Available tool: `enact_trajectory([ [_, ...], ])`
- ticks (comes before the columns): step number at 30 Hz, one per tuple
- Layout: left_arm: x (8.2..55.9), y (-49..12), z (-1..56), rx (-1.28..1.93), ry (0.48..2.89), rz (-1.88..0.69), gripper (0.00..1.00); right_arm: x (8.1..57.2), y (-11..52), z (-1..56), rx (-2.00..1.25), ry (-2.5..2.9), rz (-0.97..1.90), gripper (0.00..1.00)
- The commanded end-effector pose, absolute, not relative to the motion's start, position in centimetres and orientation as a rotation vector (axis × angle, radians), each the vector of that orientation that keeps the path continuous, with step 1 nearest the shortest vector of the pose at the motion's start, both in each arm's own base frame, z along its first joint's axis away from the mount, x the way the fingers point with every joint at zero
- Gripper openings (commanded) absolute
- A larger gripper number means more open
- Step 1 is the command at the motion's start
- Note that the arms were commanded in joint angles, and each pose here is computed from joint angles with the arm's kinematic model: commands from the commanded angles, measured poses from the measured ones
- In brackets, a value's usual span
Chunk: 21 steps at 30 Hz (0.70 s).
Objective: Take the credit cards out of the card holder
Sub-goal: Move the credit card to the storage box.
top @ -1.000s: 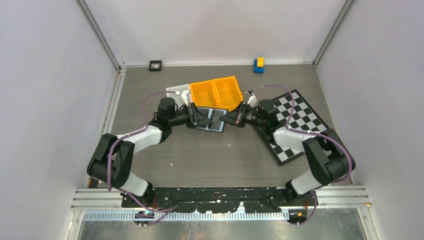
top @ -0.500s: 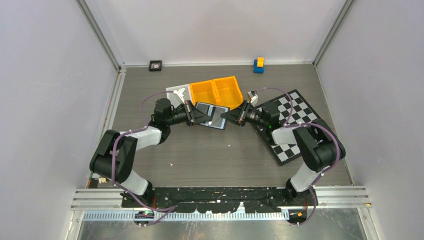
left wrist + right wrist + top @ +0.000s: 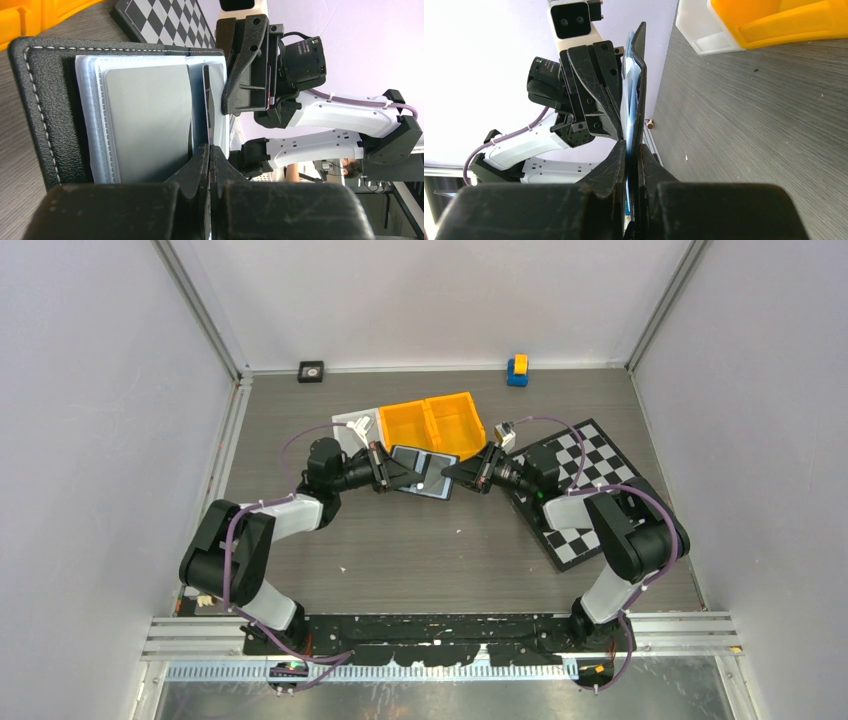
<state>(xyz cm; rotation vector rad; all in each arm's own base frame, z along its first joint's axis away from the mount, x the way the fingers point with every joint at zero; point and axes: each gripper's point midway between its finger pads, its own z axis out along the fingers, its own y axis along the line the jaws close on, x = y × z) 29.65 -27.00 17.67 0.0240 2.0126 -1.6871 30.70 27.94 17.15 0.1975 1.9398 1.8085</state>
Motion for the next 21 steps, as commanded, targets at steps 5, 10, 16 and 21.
enact_trajectory([
  [5, 28.3, -28.3, 18.7, 0.144, 1.998, -1.766, 0.09, 31.5, 27.3, 18.8, 0.173, 1.842, 1.808, 0.01],
  [10, 28.0, -28.8, 18.8, 0.160, 1.998, -1.792, 0.23, 31.5, 27.3, 18.9, 0.170, 1.838, 1.814, 0.00],
  [16, 27.9, -29.0, 18.6, 0.157, 2.005, -1.805, 0.23, 31.5, 27.5, 18.7, 0.167, 1.850, 1.810, 0.01],
  [21, 27.9, -29.1, 18.8, 0.161, 1.985, -1.834, 0.10, 31.5, 27.7, 18.4, 0.165, 1.867, 1.801, 0.01],
])
